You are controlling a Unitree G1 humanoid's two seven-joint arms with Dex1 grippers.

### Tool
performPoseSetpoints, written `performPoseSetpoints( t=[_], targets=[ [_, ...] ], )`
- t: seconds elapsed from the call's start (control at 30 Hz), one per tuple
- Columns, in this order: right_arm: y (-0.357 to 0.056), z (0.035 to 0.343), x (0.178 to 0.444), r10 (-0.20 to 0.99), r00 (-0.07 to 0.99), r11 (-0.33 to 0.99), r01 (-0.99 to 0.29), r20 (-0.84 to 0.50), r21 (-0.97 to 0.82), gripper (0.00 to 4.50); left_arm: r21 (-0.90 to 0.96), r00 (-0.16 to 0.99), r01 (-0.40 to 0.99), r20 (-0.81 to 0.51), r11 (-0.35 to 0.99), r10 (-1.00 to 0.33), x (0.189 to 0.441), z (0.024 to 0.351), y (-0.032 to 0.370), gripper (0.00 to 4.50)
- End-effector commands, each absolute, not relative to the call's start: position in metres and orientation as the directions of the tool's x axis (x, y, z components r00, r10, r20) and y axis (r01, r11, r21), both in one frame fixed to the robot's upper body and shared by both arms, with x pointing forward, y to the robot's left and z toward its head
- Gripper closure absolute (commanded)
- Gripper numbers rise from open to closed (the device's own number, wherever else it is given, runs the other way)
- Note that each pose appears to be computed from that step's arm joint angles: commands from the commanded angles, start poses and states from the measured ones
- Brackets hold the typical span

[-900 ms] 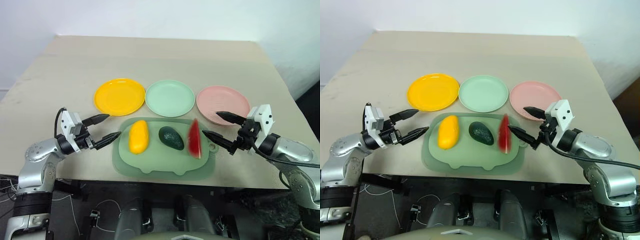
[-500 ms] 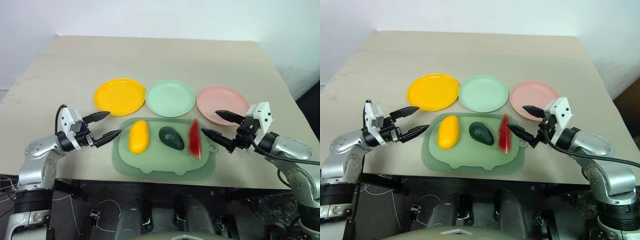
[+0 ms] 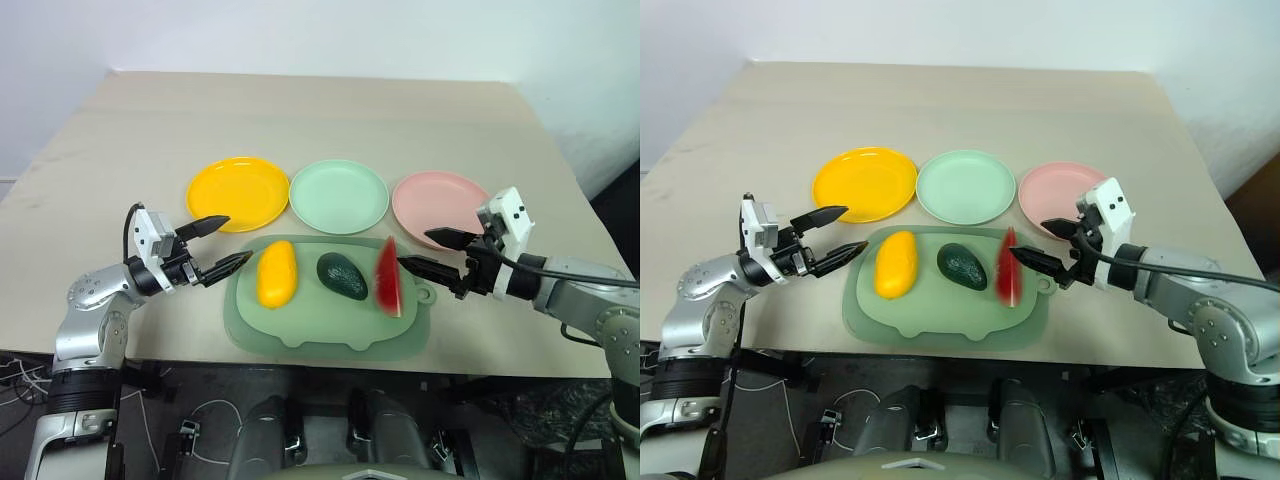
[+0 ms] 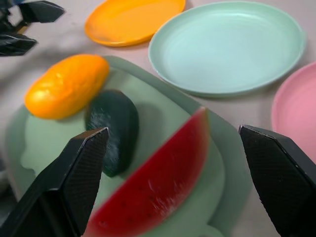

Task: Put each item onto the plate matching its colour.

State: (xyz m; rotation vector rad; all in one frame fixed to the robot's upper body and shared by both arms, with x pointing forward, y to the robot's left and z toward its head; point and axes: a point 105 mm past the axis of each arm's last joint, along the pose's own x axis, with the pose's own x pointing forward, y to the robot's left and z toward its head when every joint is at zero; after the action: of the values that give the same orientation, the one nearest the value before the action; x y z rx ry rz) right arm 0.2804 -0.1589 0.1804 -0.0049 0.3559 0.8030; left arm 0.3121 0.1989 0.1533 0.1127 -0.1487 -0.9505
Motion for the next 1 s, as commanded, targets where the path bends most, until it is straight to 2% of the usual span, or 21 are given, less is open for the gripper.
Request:
performPoseSetpoints(
  t=[0.03,0.63,0.9,1.0],
  targets=[
    [-0.158,0.181,0.283,0.695,0.631,0.705,-0.692,-0.345,0.155,0.00,0.188,0.549,0.811,0.086,0.555,-0.831,0.307,0.161,0.192,0.01],
    [-0.137,0.144,0.289,0.670,0.553,0.709,-0.674,-0.496,0.205,0.00,0.192,0.516,0.829,0.100,0.525,-0.851,0.313,0.166,0.174,0.01],
    [-0.147,0.131,0.298,0.582,0.548,0.744,-0.657,-0.600,0.121,0.00,0.179,0.547,0.811,0.101,0.556,-0.831,0.314,0.160,0.188,0.01],
    [-0.148,0.133,0.301,0.580,0.551,0.741,-0.663,-0.600,0.107,0.00,0.178,0.548,0.812,0.101,0.557,-0.831,0.313,0.157,0.186,0.01]
  ],
)
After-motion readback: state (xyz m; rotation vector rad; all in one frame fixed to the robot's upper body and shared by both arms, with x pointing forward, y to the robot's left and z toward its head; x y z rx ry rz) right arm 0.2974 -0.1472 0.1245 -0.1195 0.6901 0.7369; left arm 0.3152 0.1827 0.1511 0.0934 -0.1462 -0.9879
